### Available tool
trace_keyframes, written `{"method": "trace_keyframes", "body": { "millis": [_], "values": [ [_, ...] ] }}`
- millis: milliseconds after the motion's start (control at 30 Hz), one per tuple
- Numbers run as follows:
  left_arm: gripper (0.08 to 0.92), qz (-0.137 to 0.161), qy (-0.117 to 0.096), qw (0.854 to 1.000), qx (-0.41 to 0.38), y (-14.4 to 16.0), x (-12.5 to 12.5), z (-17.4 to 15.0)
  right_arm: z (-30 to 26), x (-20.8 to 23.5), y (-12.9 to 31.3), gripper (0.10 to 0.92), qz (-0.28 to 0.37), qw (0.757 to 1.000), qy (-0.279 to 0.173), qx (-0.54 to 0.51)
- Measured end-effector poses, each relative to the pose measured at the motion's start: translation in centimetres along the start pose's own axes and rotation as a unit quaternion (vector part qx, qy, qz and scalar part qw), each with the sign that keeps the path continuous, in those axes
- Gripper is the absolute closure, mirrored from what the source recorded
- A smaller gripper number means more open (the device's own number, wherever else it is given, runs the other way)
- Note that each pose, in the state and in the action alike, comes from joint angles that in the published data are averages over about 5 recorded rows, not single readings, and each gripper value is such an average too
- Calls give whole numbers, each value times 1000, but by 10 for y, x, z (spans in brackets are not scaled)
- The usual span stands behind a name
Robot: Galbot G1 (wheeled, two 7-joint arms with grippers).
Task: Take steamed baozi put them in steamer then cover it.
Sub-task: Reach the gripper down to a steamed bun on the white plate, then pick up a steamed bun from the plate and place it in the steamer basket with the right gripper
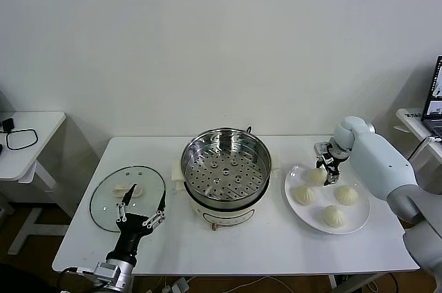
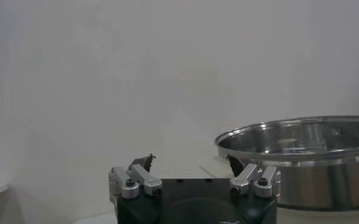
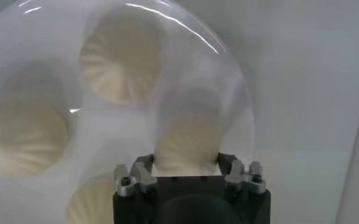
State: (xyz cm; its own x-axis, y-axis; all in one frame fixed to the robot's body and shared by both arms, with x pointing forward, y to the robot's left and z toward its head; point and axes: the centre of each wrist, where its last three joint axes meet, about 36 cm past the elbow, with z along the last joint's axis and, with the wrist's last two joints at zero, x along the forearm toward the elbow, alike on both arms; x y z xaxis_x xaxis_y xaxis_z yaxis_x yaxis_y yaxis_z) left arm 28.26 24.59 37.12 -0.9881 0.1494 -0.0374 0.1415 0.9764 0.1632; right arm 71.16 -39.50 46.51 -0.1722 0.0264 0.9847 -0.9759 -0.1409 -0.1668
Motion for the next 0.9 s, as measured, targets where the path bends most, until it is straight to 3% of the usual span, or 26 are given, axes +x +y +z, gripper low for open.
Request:
{"method": "trace_keyframes", "body": {
  "millis": [433,700,900],
  "values": [
    [177,3,-3,1000,-2,-1,0,-3,5,28,-2,352,12,1000,-10,16],
    [177,4,-5,1000,-5,-1,1,-7,6,112,-8,343,33,995,-36,84],
    [177,2,-5,1000,-10,2,4,-10,-28,191,-13,336,51,979,-42,194]
  ]
}}
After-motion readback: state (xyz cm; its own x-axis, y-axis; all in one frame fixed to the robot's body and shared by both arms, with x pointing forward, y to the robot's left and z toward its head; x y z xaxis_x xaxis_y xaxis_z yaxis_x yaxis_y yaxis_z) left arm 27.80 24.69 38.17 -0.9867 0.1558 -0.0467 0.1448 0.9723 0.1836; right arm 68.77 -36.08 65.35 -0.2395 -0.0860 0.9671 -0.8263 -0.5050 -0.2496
